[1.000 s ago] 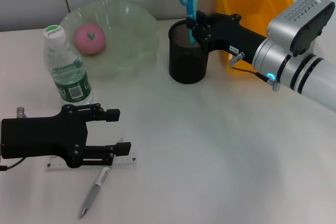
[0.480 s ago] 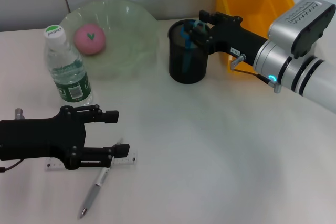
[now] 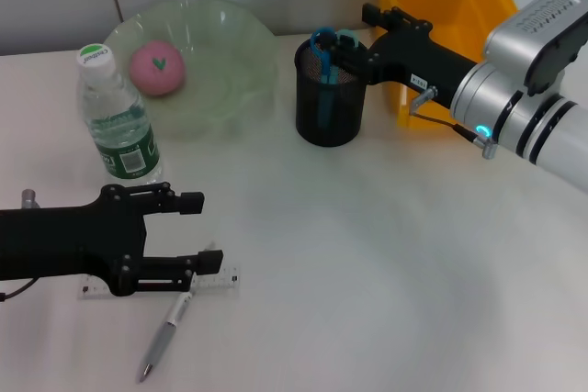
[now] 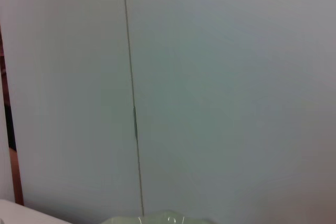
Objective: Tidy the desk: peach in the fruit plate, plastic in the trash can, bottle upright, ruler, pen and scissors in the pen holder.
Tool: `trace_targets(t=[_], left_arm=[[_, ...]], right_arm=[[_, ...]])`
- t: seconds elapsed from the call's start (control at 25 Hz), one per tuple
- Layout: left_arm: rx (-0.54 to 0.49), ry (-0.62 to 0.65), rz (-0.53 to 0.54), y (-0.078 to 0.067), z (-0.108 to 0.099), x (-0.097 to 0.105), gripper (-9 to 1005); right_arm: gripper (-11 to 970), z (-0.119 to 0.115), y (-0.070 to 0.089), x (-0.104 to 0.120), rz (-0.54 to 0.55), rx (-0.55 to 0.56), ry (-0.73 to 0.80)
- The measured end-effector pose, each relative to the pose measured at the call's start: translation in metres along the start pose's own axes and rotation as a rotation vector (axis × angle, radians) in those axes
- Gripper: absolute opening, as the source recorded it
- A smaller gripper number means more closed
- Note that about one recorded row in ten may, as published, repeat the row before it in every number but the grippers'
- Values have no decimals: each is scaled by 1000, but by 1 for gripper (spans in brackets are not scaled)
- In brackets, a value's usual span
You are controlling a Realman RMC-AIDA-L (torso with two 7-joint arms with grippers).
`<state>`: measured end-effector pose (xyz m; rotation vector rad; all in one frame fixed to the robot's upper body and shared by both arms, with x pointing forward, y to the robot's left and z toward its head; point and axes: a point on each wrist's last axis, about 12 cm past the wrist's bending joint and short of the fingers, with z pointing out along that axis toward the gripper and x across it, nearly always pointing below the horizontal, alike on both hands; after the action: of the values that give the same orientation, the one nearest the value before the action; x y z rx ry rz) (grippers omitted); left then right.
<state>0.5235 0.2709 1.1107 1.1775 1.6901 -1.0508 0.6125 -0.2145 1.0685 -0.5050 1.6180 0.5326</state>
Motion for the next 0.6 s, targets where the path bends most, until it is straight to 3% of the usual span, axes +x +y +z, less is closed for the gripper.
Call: trace_targets(t=[0.32, 0.48, 0.6], left_arm=[[-6, -2, 0, 0, -1, 0, 794], [-16, -7, -7, 1, -3, 1, 794], [-18, -8, -9, 1, -3, 1, 794]], right_arm=[[776, -16, 1, -14, 102, -95, -122], [776, -40, 2, -30, 157, -261, -146], [776, -58, 2, -42, 177, -438, -55]])
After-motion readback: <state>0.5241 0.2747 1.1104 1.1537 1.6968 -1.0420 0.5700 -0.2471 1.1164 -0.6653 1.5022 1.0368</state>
